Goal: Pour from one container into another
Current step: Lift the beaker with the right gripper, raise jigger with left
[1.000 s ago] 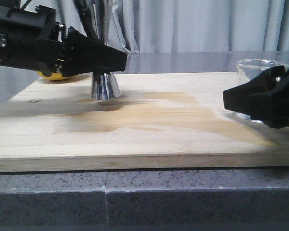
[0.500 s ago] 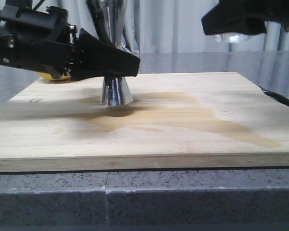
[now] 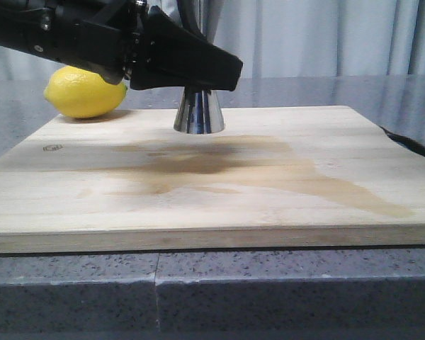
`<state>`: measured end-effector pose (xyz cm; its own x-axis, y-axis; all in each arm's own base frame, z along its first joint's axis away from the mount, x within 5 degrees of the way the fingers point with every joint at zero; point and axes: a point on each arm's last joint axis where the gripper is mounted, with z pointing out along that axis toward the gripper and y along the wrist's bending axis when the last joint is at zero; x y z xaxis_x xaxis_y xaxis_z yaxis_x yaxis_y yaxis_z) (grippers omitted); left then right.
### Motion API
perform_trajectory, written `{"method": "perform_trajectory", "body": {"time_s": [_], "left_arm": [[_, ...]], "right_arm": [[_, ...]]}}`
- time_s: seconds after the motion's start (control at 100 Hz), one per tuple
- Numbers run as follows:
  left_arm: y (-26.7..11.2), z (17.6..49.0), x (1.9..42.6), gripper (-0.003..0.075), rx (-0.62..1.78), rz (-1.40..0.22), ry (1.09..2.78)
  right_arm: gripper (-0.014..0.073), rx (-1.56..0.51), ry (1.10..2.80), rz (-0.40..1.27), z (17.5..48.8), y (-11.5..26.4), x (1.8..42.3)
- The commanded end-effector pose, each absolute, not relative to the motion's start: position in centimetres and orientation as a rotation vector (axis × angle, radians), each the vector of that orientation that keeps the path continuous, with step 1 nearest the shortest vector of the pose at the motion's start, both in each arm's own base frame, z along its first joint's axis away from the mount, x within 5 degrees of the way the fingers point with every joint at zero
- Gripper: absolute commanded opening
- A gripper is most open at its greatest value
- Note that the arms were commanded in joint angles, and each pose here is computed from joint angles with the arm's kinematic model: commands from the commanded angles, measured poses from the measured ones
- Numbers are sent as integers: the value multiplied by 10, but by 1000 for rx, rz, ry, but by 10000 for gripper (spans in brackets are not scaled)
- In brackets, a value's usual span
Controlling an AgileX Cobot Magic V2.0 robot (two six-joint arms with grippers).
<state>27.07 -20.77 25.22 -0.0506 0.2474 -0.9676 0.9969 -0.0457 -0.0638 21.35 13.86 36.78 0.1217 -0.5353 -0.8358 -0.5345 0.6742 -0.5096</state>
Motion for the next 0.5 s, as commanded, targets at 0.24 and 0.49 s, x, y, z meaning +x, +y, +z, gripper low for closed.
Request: {"method": "perform_trajectory", "body": {"time_s": [0.24,0.49], "left_arm": [[-210,284,263,-19,1359,-1232,1296],[-210,284,261,-19,1363,-1247,1285]], "right_arm": [[204,-1004,1360,-58,398,156,213],[204,-1046,1342,-96,395,159,216]]}}
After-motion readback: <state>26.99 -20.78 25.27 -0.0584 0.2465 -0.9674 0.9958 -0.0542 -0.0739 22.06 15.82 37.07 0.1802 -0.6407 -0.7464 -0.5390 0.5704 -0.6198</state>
